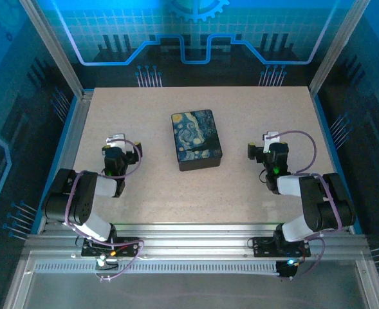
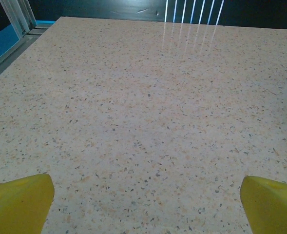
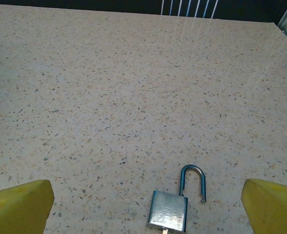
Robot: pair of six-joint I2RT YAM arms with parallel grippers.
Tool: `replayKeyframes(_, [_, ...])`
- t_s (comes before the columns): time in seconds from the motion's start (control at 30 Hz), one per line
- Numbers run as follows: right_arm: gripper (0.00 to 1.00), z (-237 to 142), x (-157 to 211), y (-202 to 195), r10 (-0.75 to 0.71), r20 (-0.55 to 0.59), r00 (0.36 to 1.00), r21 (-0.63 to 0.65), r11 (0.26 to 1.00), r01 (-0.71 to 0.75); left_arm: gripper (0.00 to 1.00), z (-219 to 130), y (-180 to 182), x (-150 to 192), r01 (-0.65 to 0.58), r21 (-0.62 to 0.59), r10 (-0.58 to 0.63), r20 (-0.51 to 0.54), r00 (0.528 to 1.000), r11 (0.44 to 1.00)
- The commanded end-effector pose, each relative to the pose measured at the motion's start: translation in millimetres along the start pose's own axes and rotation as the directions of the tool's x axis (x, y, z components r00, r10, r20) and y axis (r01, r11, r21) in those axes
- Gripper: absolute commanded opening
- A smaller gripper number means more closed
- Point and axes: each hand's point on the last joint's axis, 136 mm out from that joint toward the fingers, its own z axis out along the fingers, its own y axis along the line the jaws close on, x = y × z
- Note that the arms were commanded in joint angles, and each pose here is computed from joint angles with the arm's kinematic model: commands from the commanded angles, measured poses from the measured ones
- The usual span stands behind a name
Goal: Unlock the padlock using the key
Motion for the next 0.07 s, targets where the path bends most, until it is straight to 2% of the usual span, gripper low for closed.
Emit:
replayKeyframes(0.0, [1.00,0.1,-7.9,0.5,-0.011,0.037,0.999,0.013,1.000,0.010,0.99,1.3,-4.1,-12.7,0.005,0.030,-0.006,0.029,1.000,1.000])
replayKeyframes(0.03, [1.00,0.0,-7.2,0.5,-0.010,0.036,0.999,0.013,1.000,0.009,0.99,1.3,-3.6,-12.8,0.005,0.028,-0.006,0.029,1.000,1.000])
